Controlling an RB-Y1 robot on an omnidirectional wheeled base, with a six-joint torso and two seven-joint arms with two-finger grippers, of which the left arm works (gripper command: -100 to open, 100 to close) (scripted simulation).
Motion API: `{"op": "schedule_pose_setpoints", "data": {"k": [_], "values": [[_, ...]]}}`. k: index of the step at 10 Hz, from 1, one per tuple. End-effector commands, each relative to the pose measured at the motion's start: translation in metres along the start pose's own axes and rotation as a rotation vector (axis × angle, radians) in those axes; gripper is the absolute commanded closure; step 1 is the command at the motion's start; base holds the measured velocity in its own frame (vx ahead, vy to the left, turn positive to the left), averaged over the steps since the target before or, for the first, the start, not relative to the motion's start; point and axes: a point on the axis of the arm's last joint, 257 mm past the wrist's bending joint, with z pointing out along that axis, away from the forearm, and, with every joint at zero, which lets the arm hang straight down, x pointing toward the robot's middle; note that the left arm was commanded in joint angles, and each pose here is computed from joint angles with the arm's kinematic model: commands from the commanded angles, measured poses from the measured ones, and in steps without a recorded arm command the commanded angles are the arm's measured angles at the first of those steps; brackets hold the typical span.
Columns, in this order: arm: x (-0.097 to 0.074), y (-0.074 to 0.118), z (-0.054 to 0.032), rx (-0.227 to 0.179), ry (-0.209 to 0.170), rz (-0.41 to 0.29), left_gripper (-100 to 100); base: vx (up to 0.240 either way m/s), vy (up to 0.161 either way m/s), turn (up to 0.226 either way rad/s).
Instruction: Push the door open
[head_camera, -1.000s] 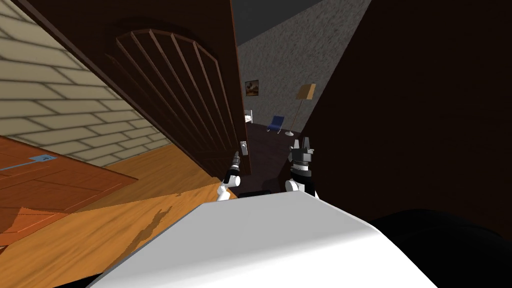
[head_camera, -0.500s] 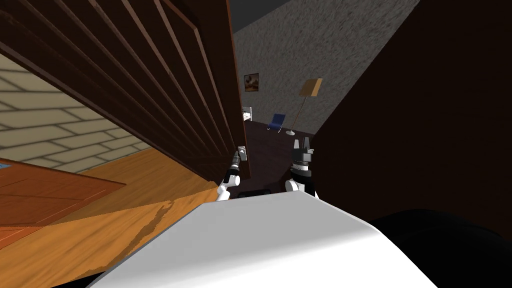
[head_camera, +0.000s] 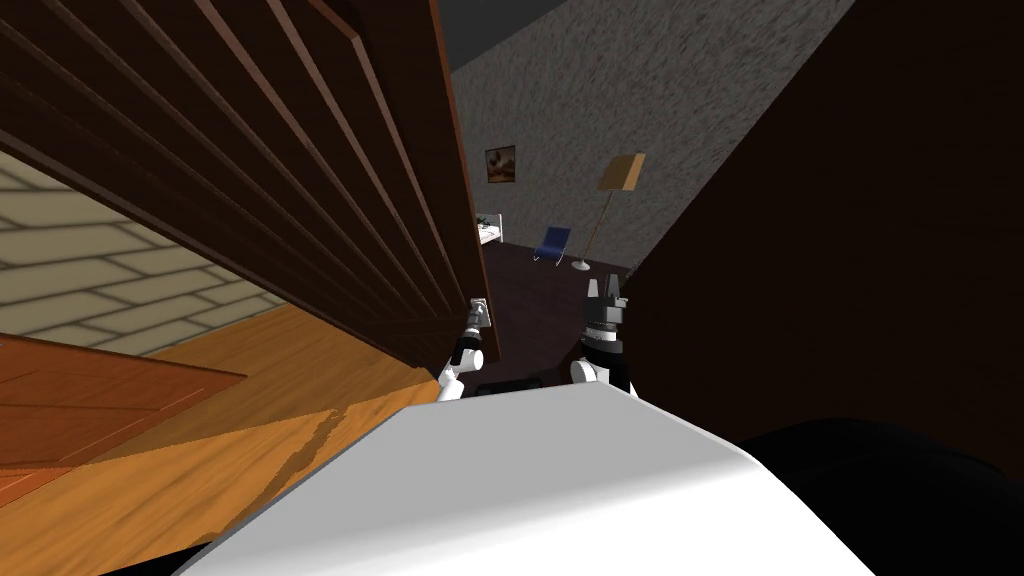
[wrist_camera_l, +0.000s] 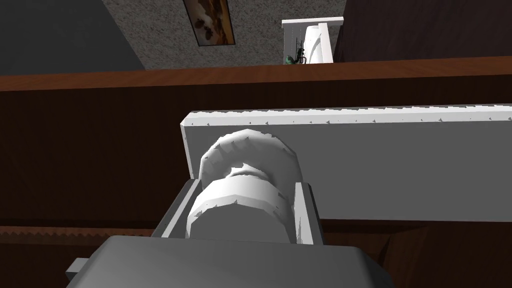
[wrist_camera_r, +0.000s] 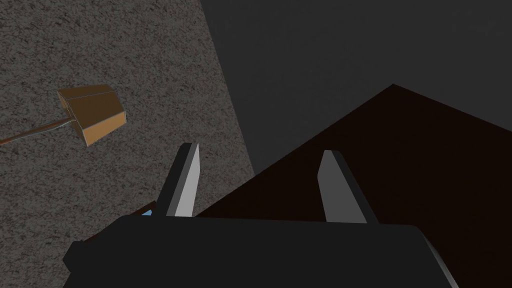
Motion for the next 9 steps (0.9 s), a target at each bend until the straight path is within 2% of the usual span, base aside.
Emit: {"op": "schedule_pose_setpoints", "data": {"k": [1, 4, 9], "values": [[-0.001, 0.002, -0.0008, -0.003, -0.001, 0.000, 100, -0.023, 0.007, -0.009], [-0.001, 0.002, -0.0008, -0.003, -0.001, 0.000, 100, -0.008, 0.001, 0.001], [0.036, 0.005, -0.0105, -0.007, 0.081, 0.034, 100, 0.135, -0.025, 0.251]]}}
